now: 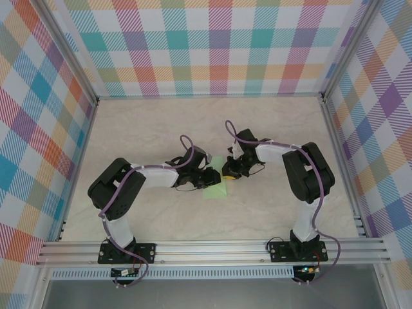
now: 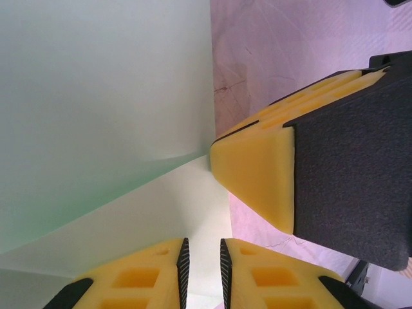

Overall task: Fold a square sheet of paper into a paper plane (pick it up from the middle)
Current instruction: Fold the triangle a second time at the center of the table.

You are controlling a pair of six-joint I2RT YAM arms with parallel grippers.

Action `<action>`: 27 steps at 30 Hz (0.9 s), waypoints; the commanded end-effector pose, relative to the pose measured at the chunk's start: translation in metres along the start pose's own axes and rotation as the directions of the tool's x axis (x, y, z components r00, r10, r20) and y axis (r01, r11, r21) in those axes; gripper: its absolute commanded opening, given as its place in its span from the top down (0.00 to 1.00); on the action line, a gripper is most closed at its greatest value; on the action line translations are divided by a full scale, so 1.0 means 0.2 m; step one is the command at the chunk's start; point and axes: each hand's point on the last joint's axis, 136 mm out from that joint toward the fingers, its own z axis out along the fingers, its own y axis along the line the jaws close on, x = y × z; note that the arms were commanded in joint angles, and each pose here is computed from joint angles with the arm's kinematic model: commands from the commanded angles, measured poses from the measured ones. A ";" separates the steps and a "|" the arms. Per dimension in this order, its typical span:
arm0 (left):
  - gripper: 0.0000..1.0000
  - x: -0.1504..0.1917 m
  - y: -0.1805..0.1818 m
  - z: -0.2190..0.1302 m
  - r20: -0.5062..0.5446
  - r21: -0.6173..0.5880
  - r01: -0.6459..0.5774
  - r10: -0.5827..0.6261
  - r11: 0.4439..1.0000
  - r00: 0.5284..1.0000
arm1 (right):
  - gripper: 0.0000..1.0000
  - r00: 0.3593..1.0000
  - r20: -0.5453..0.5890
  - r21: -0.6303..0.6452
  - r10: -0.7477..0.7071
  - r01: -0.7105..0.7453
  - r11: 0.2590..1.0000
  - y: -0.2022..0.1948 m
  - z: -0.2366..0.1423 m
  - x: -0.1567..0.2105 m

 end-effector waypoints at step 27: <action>0.78 0.00 -0.01 0.03 -0.024 -0.005 -0.010 0.010 1.000 1.000 | 0.88 1.000 -0.003 0.034 -0.014 0.014 0.999 -0.02 0.01 -0.01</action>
